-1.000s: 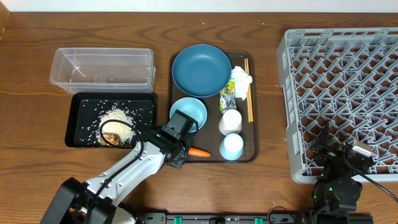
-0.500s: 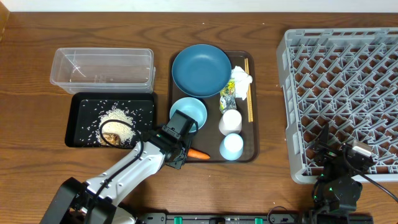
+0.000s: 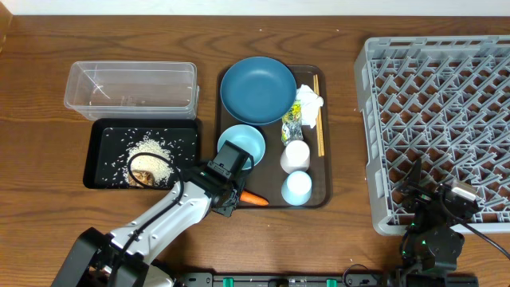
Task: Sort waste into correct bins and load items into the dishwasher rack
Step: 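Carry the carrot with the left gripper to the black tray and release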
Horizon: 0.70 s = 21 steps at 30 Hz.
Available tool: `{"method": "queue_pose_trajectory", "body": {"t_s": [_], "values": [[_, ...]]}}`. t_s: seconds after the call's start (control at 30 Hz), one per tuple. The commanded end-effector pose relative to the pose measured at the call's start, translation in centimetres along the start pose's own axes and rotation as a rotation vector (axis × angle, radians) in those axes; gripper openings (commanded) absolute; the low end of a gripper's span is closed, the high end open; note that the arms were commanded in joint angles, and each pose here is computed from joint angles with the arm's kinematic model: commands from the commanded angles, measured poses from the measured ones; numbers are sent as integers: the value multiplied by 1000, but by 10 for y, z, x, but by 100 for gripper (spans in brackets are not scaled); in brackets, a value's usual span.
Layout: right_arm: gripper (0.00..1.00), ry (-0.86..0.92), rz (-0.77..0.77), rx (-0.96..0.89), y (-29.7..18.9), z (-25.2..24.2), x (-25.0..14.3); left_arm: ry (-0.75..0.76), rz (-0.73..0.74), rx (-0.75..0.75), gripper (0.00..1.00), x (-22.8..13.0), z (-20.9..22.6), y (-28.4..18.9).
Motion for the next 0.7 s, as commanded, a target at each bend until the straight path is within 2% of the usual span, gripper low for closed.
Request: {"method": "queue_pose_trajectory", "body": {"t_s": [0.0, 0.43, 0.67], "values": [[99, -6, 6, 2, 0, 0, 0, 9, 3, -17, 20, 1, 1, -6], [99, -5, 6, 2, 0, 0, 0, 57, 83, -223, 20, -5, -10, -54], [99, -6, 6, 2, 0, 0, 0, 70, 36, -328, 20, 16, -18, -76]]}}
Point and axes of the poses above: each gripper's point midway between its finger pads, its own y axis out along the fingers, its own z axis along the line the jaws close on, x = y × z, the point moved 8 cm from there along -y, back along the fingers, and after that the axes turned 14 degrees about -y, right-handed, at the moved point
